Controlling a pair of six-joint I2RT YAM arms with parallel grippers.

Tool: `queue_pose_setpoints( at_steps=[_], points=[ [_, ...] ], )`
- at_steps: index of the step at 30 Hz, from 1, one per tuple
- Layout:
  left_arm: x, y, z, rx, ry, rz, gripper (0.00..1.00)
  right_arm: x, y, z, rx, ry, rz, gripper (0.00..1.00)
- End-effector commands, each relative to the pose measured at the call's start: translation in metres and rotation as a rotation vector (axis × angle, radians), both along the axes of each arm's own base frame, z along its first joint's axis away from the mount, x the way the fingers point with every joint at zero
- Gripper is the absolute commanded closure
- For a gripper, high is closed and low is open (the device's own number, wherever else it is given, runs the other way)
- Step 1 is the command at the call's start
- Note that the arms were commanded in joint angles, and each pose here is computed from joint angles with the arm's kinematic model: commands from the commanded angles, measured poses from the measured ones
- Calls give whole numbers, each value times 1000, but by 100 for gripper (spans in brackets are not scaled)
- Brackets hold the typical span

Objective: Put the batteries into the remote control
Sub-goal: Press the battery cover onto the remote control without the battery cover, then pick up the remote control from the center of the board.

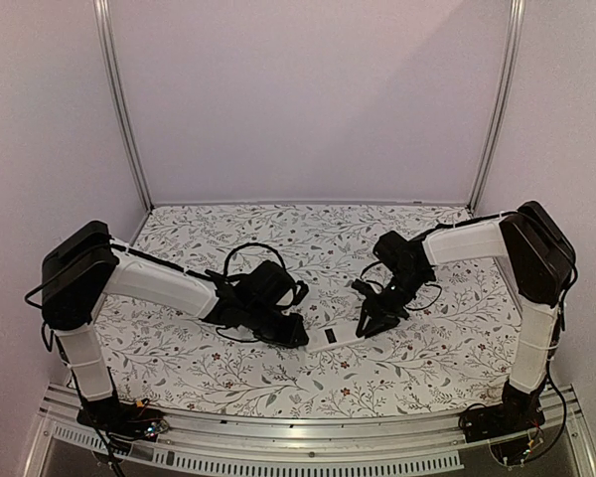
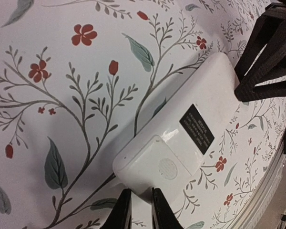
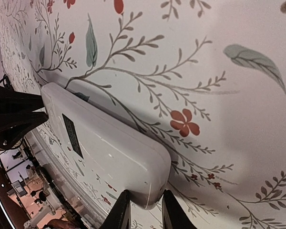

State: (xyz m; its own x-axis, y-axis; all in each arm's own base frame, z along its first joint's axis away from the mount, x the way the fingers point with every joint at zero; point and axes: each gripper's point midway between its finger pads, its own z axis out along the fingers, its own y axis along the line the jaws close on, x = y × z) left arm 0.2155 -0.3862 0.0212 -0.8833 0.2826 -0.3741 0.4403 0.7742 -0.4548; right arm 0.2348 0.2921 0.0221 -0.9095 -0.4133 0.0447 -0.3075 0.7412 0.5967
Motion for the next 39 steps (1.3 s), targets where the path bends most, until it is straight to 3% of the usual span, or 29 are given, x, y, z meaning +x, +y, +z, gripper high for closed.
queue_pose_setpoints(
  at_steps=[1,5,11,18,29,39],
  points=[
    [-5,-14,4,-94,-35,-68,82,8,-7,-1,39,-18,-30,76],
    [-2,-1,11,-51,-56,-72,74,17,-19,6,17,-53,-64,68],
    [8,8,32,-49,-110,-87,48,15,-21,5,6,-49,-64,55],
    [6,0,50,67,-239,-348,28,21,-26,24,29,-97,-87,42],
    [7,-39,32,283,-241,-661,23,43,-57,77,161,-211,-255,31],
    [11,-58,-6,423,-233,-756,17,42,-72,83,185,-232,-309,32]
  ],
)
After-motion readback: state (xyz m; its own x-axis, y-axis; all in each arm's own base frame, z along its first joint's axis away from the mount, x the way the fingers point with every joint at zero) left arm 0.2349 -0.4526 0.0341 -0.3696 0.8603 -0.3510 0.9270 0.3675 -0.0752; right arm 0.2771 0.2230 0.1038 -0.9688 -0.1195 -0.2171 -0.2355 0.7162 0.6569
